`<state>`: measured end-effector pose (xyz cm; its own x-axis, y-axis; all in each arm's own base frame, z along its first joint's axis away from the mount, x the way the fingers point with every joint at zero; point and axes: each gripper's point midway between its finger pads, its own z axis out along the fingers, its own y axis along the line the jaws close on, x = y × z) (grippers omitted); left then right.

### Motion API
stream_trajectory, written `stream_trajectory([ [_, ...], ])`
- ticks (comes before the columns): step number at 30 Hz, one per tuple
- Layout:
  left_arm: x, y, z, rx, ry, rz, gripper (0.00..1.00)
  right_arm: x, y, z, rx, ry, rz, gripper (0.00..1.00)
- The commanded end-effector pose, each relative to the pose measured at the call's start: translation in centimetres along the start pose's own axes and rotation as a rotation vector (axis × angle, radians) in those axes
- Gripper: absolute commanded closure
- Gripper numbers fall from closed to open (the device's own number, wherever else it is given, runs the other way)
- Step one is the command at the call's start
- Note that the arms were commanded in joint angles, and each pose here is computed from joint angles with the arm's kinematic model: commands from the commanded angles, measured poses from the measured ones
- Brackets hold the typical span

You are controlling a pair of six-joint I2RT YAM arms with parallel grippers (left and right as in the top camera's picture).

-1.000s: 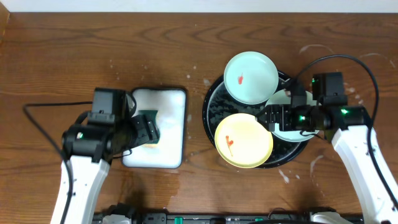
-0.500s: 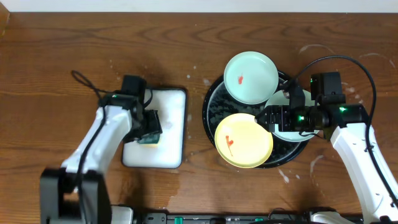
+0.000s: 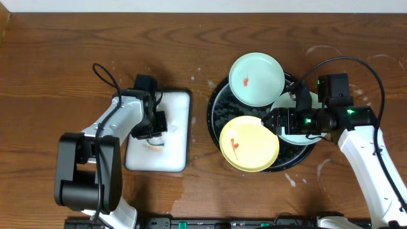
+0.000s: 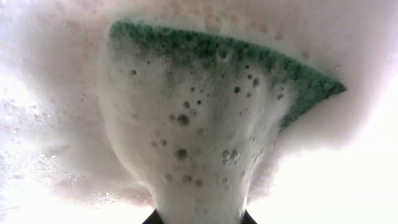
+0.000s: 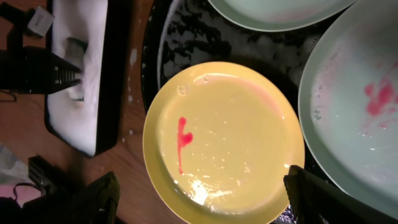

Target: Clean dirty plates on tray and stack at the side

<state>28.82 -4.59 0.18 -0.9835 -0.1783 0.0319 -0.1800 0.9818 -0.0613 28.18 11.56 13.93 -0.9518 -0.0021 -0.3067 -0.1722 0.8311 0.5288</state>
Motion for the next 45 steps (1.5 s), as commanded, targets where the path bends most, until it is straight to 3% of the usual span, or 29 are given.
stream_trajectory([
  [1, 0.6, 1.4, -0.3, -0.072, 0.044, 0.001, 0.92, -0.5, 0.7, -0.5, -0.017, -0.020, -0.023, 0.17],
  [5, -0.4, 0.9, -3.5, -0.055, -0.014, 0.003, 0.55, -0.5, 0.7, -0.5, -0.017, -0.019, -0.022, 0.17],
  [8, -1.0, 0.7, -4.8, -0.037, -0.075, 0.006, 0.40, -0.5, 0.7, -0.5, -0.017, -0.019, -0.022, 0.17],
  [17, -3.3, 1.6, -2.6, -0.093, -0.166, 0.004, 0.37, -0.4, 0.7, -0.5, -0.017, -0.016, -0.020, 0.17],
  [20, -2.9, 1.7, -0.6, -0.095, -0.140, 0.004, 0.41, -0.3, 0.7, -0.5, -0.016, -0.013, -0.018, 0.16],
  [24, -2.6, 1.9, 1.1, -0.103, -0.099, 0.004, 0.55, -0.4, 0.7, -0.5, -0.016, -0.014, -0.019, 0.17],
  [25, -2.6, 1.9, 1.3, -0.105, -0.094, 0.004, 0.66, -0.4, 0.7, -0.5, -0.016, -0.014, -0.018, 0.16],
  [26, -2.6, 1.9, 1.4, -0.105, -0.093, 0.004, 0.86, -0.4, 0.7, -0.5, -0.016, -0.014, -0.019, 0.16],
  [27, -3.0, 1.8, 1.0, -0.101, -0.107, 0.004, 0.93, -0.3, 0.7, -0.5, -0.016, -0.013, -0.018, 0.16],
  [33, -5.9, 0.2, -4.1, -0.049, -0.212, 0.007, 0.93, -0.3, 0.7, -0.5, -0.016, -0.012, -0.018, 0.16],
  [34, -6.2, 0.0, -5.2, -0.041, -0.235, 0.007, 0.88, -0.3, 0.7, -0.5, -0.016, -0.013, -0.018, 0.16],
  [38, -6.7, -0.4, -7.8, -0.021, -0.300, 0.008, 0.41, -0.3, 0.7, -0.5, -0.016, -0.012, -0.018, 0.17],
  [41, -5.9, -0.1, -7.9, -0.028, -0.276, 0.008, 0.32, -0.3, 0.7, -0.5, -0.016, -0.012, -0.018, 0.16],
  [45, -3.8, 0.5, -7.0, -0.054, -0.189, 0.006, 0.32, -0.3, 0.6, -0.5, -0.013, -0.010, -0.016, 0.16],
])
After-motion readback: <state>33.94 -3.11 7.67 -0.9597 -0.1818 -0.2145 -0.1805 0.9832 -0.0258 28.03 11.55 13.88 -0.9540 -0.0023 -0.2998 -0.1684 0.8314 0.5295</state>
